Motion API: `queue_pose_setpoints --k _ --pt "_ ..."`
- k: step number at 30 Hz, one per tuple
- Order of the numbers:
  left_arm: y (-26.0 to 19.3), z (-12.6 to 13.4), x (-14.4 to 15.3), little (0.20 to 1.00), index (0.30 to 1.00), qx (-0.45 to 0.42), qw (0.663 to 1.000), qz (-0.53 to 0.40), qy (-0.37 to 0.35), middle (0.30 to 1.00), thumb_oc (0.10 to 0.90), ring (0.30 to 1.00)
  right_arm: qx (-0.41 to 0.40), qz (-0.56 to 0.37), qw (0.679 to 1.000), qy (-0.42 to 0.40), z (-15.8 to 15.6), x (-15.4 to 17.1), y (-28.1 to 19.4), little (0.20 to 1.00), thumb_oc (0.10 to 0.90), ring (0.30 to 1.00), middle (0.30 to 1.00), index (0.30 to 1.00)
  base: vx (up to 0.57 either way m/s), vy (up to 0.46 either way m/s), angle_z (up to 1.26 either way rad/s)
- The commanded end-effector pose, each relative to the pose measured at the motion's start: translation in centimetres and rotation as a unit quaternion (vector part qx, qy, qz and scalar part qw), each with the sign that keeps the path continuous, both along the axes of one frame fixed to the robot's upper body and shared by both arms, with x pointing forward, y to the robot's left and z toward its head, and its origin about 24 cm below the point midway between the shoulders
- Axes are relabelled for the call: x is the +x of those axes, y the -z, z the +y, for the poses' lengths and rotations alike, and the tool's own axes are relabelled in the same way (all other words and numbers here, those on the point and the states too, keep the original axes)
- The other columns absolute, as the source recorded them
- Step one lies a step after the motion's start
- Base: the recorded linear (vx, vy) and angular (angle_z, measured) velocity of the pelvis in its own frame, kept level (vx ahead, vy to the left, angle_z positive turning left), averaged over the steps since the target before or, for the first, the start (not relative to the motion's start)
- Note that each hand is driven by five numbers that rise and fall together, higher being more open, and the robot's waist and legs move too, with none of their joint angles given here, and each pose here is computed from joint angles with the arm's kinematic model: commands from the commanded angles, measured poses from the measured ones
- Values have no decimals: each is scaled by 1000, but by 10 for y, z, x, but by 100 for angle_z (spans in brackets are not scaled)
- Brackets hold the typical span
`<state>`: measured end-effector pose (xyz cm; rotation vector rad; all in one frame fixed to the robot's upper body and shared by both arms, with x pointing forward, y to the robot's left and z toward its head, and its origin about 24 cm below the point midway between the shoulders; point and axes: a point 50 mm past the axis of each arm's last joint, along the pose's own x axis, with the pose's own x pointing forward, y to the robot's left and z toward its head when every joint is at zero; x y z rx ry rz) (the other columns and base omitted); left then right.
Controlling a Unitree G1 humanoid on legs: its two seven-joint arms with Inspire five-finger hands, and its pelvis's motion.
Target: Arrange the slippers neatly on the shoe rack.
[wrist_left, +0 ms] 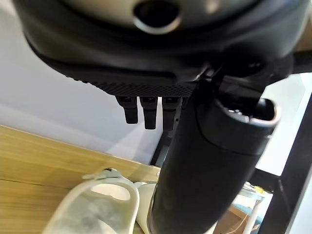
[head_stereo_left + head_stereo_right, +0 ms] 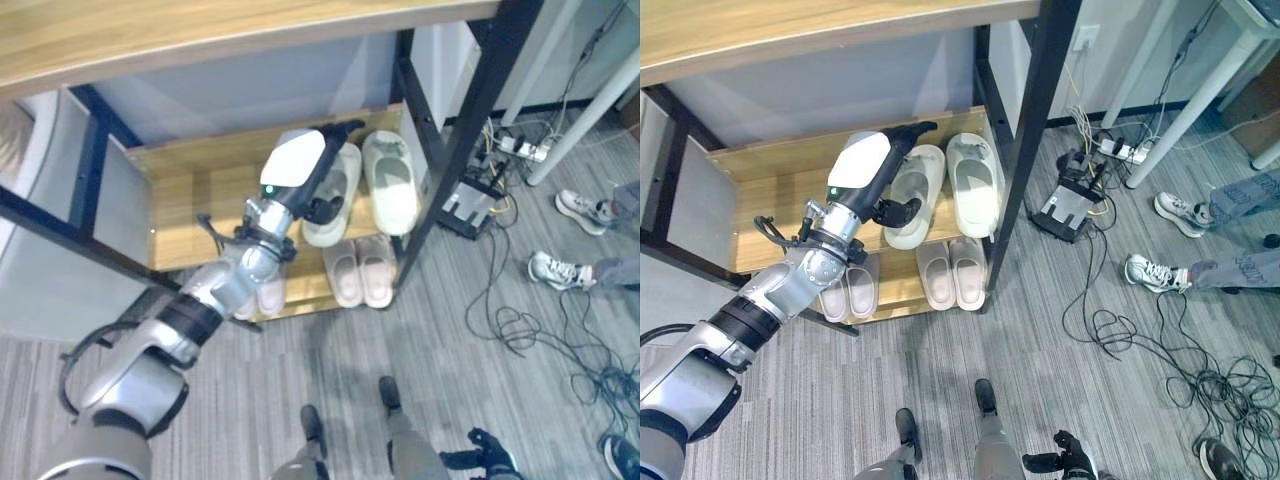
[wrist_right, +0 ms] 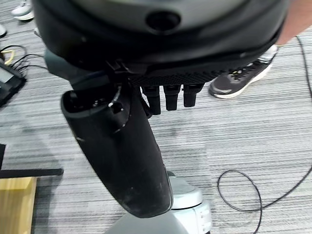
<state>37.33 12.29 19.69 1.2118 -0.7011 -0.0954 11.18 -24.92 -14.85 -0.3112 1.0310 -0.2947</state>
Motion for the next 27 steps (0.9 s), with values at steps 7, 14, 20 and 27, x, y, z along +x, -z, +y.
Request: queue_pose_setpoints --k 7,14,20,27 --pt "-102 8 3 900 900 -3 983 -181 -36 900 800 900 -32 -51 998 22 -27 11 -15 900 800 900 900 900 6 0 -1" --pt "-99 29 -17 900 900 -51 978 -200 -22 900 800 900 -21 -47 998 33 -22 4 -11 900 800 900 900 900 2 -10 0" --pt "-71 53 -29 900 900 -86 981 -168 -35 900 800 900 -16 -54 998 24 -14 17 -12 900 800 900 900 900 -7 -24 2" --pt "-29 41 -25 900 900 -235 971 -42 13 900 800 900 -16 -50 998 19 -11 22 -12 900 800 900 900 900 -15 -4 4"
